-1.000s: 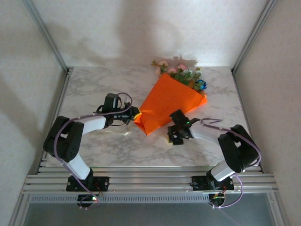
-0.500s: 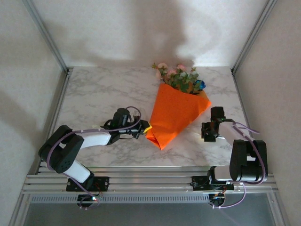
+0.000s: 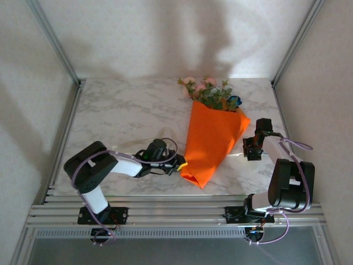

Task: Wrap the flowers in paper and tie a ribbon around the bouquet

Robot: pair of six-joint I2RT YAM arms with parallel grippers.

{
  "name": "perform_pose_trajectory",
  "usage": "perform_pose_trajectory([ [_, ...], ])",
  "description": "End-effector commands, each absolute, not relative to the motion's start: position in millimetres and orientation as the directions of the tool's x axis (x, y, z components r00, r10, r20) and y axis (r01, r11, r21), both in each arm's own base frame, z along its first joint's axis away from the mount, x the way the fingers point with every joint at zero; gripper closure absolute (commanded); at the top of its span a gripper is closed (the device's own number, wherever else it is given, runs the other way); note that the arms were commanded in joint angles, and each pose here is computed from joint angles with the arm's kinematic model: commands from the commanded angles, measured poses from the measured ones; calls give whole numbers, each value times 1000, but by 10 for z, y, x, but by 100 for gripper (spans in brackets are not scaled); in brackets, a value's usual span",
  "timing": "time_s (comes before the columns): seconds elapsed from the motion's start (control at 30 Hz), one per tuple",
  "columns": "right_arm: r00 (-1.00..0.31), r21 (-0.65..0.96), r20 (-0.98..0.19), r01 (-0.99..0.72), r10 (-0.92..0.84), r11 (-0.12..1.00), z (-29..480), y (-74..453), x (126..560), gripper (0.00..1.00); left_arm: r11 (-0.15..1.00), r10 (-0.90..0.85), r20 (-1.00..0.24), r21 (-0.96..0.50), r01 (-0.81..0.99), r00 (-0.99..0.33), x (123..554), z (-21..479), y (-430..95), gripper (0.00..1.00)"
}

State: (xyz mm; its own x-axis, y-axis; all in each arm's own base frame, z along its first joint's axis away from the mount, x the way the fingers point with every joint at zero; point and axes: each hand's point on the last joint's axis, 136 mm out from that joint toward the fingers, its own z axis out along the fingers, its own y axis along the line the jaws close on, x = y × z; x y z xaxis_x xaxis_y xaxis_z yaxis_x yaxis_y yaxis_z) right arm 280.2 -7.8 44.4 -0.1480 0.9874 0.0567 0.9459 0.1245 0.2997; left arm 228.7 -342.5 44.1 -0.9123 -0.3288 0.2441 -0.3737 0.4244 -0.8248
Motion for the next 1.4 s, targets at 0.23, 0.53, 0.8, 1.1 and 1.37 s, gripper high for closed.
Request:
perform_pose_trajectory([
  [0.23,-196,300,-17,934,980,192,610,-183,2950,100,732,-291,50,-632,-256,-955,2391,790,-3024,32],
  [0.53,-216,333,-45,917,975,219,788,-210,3167,100,712,-560,-29,-527,-463,-828,3151,798,-1890,28],
  [0.8,-230,328,-113,909,967,255,1004,-312,3217,100,788,-596,-211,-339,-514,-775,3249,817,-1173,37],
  [1.1,-236,304,-168,911,957,278,1108,-461,3227,100,870,-387,-328,-441,-223,-862,3879,1161,-1591,46],
  [1.37,-237,296,-180,912,955,283,1155,-525,3241,100,988,70,-285,-114,106,-956,4222,544,-2117,42],
])
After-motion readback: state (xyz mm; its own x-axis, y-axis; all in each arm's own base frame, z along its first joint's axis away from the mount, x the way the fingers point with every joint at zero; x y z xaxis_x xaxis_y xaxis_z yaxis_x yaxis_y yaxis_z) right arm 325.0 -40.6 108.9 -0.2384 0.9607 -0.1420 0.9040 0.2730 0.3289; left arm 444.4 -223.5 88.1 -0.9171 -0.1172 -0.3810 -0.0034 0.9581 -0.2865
